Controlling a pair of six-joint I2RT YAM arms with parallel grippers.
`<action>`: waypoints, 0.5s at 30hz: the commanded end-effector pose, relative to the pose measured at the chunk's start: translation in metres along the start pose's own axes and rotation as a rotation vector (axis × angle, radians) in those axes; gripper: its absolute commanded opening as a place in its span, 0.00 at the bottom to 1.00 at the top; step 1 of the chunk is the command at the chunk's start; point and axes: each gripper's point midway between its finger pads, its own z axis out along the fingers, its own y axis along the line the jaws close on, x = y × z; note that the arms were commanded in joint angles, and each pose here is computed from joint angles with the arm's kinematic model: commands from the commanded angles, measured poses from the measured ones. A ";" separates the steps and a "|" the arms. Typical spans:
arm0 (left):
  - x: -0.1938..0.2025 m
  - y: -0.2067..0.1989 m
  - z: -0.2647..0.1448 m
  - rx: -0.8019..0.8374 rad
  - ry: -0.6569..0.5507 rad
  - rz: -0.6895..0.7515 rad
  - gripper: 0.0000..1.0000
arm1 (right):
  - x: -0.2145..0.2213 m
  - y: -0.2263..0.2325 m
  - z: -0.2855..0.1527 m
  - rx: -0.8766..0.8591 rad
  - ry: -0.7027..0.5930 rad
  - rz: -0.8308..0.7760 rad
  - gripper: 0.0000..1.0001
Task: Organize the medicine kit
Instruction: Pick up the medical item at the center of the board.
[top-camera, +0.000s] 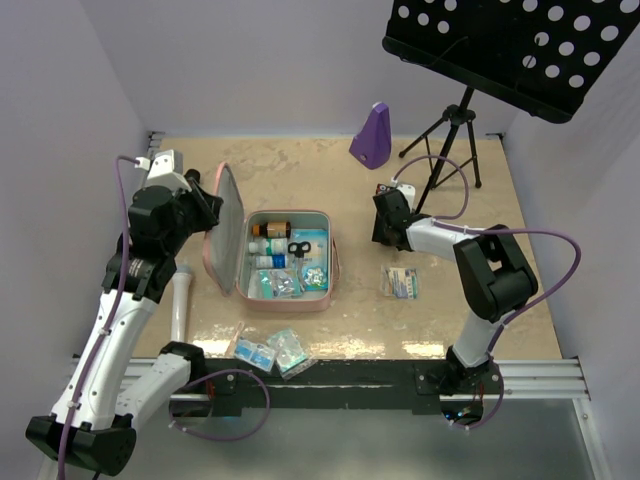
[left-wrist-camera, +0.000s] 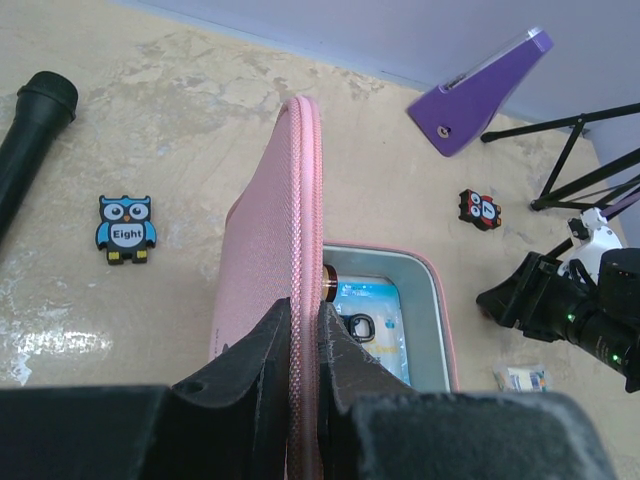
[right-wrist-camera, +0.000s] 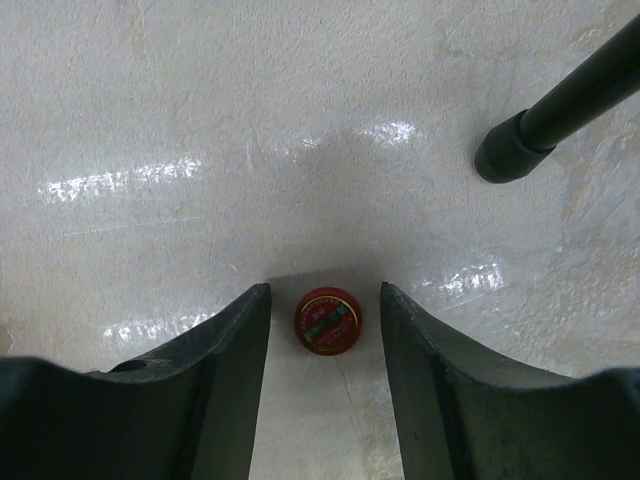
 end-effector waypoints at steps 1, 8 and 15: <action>0.013 0.006 0.006 -0.007 0.036 0.014 0.00 | 0.008 -0.002 -0.003 -0.016 0.030 -0.005 0.50; 0.017 0.005 0.009 0.001 0.049 0.013 0.00 | 0.014 0.000 -0.002 -0.030 0.049 -0.016 0.37; 0.017 0.005 0.009 0.001 0.049 0.013 0.00 | 0.011 0.002 -0.007 -0.043 0.043 -0.009 0.23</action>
